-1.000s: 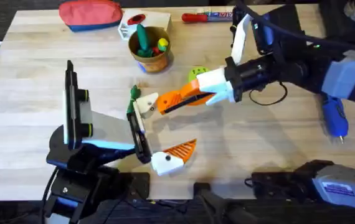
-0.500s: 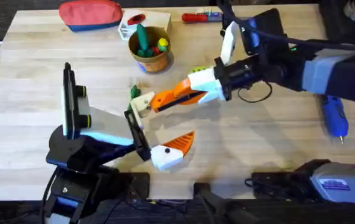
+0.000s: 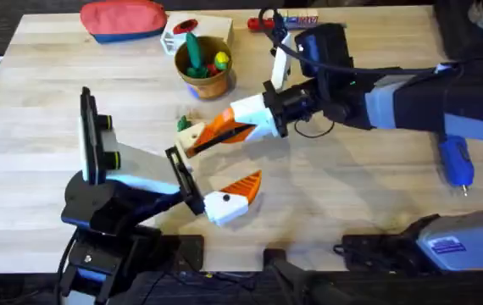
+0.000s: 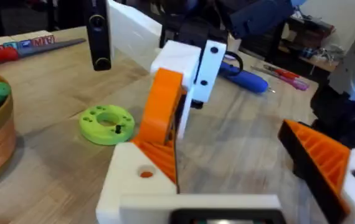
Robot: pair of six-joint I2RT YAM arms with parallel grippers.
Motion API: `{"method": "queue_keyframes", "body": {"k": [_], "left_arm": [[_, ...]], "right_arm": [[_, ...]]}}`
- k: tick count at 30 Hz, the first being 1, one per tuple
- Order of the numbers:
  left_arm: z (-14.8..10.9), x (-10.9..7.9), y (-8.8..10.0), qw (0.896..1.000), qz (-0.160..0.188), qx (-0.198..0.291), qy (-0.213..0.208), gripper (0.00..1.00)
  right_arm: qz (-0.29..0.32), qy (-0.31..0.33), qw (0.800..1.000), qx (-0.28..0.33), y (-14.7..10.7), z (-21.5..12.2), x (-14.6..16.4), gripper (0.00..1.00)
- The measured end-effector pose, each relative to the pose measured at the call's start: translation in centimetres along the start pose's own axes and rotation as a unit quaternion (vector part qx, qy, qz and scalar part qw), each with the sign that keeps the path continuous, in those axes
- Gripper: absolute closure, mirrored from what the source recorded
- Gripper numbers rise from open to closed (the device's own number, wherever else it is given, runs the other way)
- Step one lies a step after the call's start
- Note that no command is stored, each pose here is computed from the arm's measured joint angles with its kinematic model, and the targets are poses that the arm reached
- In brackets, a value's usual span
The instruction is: Pick up the gripper from the table and insert it into the empty holder that is missing its gripper. Then pick up a screw, insert it into the mounting hole, and use the screwdriver to tighten it. Finally, clean up the table by picking up the vegetable and placing it into the bucket.
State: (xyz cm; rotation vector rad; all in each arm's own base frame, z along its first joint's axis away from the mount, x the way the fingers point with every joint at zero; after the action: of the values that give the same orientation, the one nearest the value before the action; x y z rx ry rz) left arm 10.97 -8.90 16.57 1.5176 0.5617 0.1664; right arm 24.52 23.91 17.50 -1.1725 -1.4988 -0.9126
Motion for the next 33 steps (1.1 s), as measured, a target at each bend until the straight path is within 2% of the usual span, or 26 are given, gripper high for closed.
{"method": "queue_keyframes", "body": {"k": [6,13,16,17,19,21,22,25,27,29,33], "left_arm": [[-0.1,0.5,0.2,1.000,-0.001,-0.007,0.029,0.009],[-0.1,0.6,0.2,0.999,-0.003,-0.009,0.036,0.009],[-0.1,0.6,0.2,0.999,-0.003,-0.010,0.036,0.010],[-0.1,0.6,0.2,0.999,-0.003,-0.010,0.036,0.010],[0.0,0.4,0.2,1.000,-0.001,-0.007,0.025,0.009],[0.0,0.2,0.1,1.000,0.002,-0.004,0.013,0.009],[0.0,0.2,0.1,1.000,0.005,-0.005,0.013,0.010],[0.0,0.1,0.1,1.000,0.010,-0.004,0.008,0.010],[0.1,-0.2,0.0,1.000,0.010,0.001,-0.010,0.009],[0.1,-0.4,-0.1,1.000,0.011,0.004,-0.021,0.010],[0.1,-0.5,-0.1,1.000,0.010,0.005,-0.026,0.009]], "right_arm": [[0.006,-0.010,1.000,-0.026,0.5,0.8,0.4,0.998],[0.009,-0.013,0.999,-0.030,0.5,0.9,0.4,0.997],[0.002,-0.012,1.000,-0.029,0.5,0.9,0.5,0.936],[-0.001,-0.012,1.000,-0.028,0.5,0.9,0.5,0.902],[-0.011,-0.010,1.000,-0.023,0.4,1.0,0.5,0.729],[-0.019,-0.009,1.000,-0.015,0.1,1.3,0.5,0.466],[-0.021,-0.009,1.000,-0.016,0.2,1.2,0.4,0.375],[-0.022,-0.010,1.000,-0.017,0.2,1.0,0.2,0.237],[-0.030,-0.005,0.999,-0.011,0.1,1.2,0.4,0.104],[-0.033,-0.002,0.999,-0.004,0.0,1.3,0.5,0.048],[-0.035,-0.001,0.999,-0.002,-0.1,1.3,0.5,0.040]]}}
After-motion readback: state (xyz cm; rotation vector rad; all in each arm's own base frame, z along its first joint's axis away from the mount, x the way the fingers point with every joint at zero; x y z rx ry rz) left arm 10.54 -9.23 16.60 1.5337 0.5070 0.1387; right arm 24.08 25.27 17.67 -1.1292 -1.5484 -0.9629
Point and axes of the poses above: each hand's point on the last joint's axis, 136 mm out from that joint toward the fingers, its own z axis out along the fingers, its own x axis along the line the jaws close on, y = z × x, the point moved 9 cm from there along -z, back along the fingers
